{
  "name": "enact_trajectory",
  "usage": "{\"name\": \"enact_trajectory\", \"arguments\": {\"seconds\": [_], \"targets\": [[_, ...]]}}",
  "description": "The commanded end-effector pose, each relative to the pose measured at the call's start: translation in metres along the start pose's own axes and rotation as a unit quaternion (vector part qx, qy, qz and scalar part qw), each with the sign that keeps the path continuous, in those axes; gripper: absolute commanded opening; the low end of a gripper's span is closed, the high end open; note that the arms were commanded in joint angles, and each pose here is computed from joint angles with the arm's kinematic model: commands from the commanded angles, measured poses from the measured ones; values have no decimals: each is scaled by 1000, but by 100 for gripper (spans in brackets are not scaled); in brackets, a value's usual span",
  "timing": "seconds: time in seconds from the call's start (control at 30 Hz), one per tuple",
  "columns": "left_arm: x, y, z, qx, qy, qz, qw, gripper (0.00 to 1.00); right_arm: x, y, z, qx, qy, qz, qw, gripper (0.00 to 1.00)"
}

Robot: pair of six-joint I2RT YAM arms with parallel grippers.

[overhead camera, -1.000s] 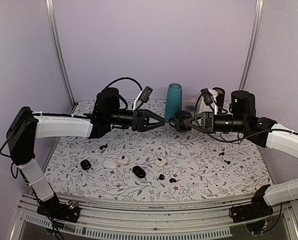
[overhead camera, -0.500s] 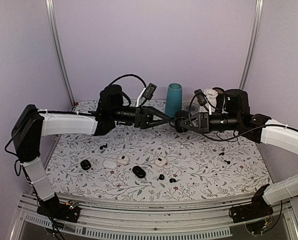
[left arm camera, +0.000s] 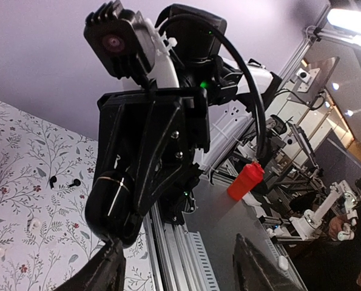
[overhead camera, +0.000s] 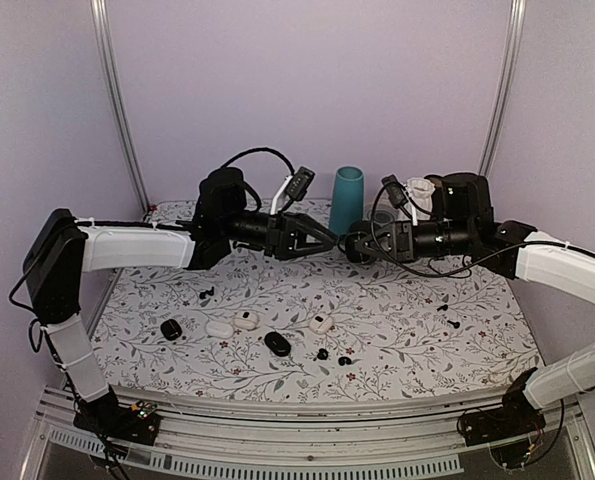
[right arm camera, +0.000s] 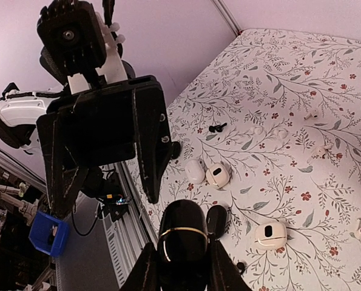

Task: Insert the wireless bluetooth earbuds into the charging case
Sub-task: Pass from the right arm to the left

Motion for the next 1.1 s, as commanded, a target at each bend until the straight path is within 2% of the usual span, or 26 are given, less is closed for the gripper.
{"name": "enact_trajectory", "arguments": {"seconds": [0.0,0.8,0.93,1.07], "targets": [[-10,-14,1,30,-1,28,999,61,-6,12,1,-17,4,-18,1000,3],[-8,-28,18,76,6,31,997,55,0,8,9,-18,37,-15,999,3],[-4,-22,20,63,8,26,998,54,-1,11,9,-25,38,-20,999,3],[0,-4,14,14,11,15,1000,54,-1,14,6,-26,36,-24,999,3]]}}
Point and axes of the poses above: each gripper's point midway between its finger pads, its own z axis out along the fingers, its own y axis along the line the jaws close on, x = y × z, the point moved 4 cm from there along -z, back along the fingers, and after that the axes turned 15 degrees about z, right-handed, at the moved point
